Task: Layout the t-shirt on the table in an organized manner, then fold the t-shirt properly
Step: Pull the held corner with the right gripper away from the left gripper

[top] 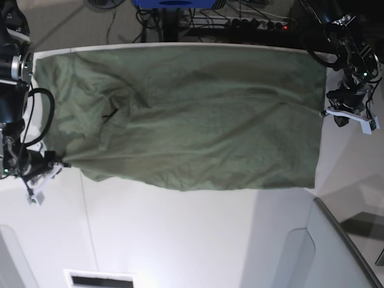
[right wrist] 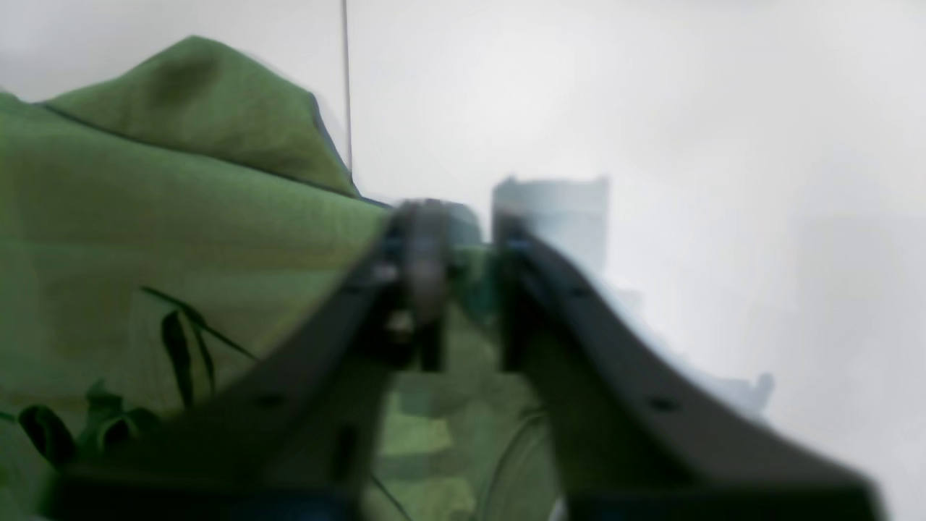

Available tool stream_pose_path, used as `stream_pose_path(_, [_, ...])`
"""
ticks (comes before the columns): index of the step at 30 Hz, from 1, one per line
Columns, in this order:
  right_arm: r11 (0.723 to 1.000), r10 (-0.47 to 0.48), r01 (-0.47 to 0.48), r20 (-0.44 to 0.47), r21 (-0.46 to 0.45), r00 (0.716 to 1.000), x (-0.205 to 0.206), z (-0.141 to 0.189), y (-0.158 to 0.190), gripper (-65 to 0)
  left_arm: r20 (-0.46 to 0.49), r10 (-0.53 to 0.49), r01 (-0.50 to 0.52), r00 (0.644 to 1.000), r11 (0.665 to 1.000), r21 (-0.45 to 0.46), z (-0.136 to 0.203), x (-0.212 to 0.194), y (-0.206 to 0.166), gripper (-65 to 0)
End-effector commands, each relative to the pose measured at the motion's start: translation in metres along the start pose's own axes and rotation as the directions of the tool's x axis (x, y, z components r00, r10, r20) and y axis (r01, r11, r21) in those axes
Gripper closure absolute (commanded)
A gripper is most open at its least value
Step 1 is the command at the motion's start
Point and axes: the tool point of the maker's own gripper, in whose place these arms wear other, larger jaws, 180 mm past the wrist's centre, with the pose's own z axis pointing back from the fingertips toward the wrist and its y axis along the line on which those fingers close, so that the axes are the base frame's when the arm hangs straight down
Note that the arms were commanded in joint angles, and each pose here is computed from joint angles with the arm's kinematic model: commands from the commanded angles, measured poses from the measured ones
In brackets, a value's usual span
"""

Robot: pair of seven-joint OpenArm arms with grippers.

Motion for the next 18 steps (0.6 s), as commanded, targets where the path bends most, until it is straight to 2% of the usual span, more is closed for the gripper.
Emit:
stream_pose_path(1, [1.0,0.003,-0.002,0.057,-0.009,0.998,0.024,0.009,-0.007,-0.3,0.052,-0.009,0.009,0.999,1.0,-0.001,0.001,0.019,0.002,0.0])
stream_pose_path(5, [1.0,0.0,0.0,0.04,-0.008,0.999,0.021,0.009,-0.007,-0.6,0.053,-0.007,0.007,0.999,1.0,-0.002,0.001,0.019,0.002,0.0])
stream_pose_path(9, [0.995,-0.094,0.092,0.049,0.033,0.994,0.022,0.014,-0.008,-0.8,0.051,-0.009,0.009,0.999,1.0,0.0,0.001,0.018,0.002,0.0])
stream_pose_path(13, [0.994,-0.104,0.103,0.052,0.034,0.993,0.022,0.015,-0.01,-3.0,0.051,-0.007,0.007,0.999,1.0,-0.001,0.001,0.018,0.002,0.0])
stream_pose_path(15, [0.995,-0.094,0.091,0.074,0.031,0.993,0.03,0.019,-0.01,-10.7,0.051,-0.01,0.01,0.999,1.0,0.0,0.001,0.018,0.002,0.0])
stream_pose_path(18, [0.997,-0.072,0.07,0.098,0.021,0.993,0.033,0.024,-0.01,-30.9,0.05,-0.011,0.011,0.999,1.0,0.001,0.001,0.018,0.002,0.0])
